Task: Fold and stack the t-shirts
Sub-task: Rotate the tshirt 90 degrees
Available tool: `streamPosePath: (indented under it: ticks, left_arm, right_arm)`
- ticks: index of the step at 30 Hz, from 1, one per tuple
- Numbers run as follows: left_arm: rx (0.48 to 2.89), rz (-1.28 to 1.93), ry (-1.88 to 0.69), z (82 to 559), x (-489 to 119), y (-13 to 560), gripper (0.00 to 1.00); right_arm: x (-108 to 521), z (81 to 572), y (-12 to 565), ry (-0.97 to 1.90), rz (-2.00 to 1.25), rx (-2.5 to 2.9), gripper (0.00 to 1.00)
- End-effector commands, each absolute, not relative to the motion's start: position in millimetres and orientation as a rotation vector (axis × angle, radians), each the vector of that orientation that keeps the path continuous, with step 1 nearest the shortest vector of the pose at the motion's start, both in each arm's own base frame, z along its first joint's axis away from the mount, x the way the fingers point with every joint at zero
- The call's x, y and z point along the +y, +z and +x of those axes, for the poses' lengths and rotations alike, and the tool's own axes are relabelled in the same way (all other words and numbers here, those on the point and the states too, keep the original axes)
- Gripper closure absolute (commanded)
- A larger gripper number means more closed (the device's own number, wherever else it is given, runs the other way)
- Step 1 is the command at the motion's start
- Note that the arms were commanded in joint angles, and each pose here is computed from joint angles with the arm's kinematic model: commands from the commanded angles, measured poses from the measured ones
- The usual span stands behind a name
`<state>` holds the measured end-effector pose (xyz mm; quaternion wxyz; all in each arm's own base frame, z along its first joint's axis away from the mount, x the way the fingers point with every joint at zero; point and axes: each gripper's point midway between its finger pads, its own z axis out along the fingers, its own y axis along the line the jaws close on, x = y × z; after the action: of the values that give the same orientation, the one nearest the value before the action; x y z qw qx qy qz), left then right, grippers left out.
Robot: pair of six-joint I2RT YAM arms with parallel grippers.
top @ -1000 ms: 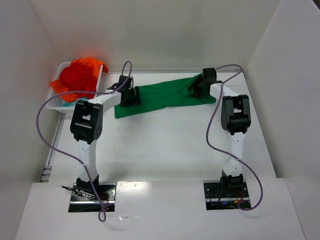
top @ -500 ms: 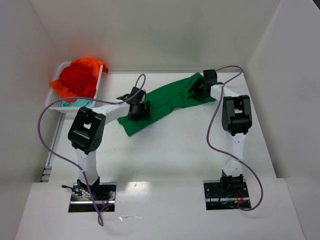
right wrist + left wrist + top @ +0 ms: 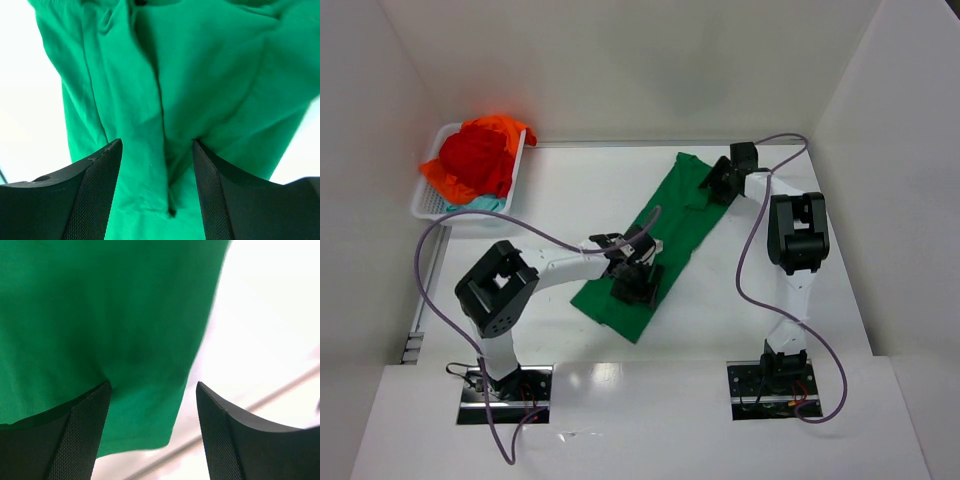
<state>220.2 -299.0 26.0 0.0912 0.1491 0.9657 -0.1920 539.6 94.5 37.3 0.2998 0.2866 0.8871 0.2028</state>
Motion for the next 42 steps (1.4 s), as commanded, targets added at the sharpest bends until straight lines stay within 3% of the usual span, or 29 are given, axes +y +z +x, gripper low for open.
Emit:
streamPosePath:
  ticks: [1,7,25,29,33,40,42]
  left_arm:
    - [3.051,0.548,-0.643,159,-304,17,0.23]
    - [3.011,0.640,-0.717,151,-335,10,0.22]
    - [2.829,0.682,-1.001,188,-409,26,0.20]
    - [2.827,0.659,-0.936,192,-402,27,0.20]
    - [2.802,0.631,-0.906,195,-396,47,0.20]
    - [2.555,0.511,-0.848,219,-373,147,0.14]
    - [2.548,0.436,-0.755,221,-352,141,0.10]
  right_arm:
    - [89,558,54,0.530,0.714,2.302,0.36]
    - [113,565,55,0.561,0.663,2.312,0.36]
    - [205,588,36,0.746,0.515,2.374,0.36]
    - [206,596,42,0.741,0.487,2.367,0.36]
    - [205,598,64,0.736,0.443,2.346,0.36]
    - [203,581,165,0.792,0.365,2.180,0.24]
    - [200,569,186,0.799,0.355,2.153,0.22]
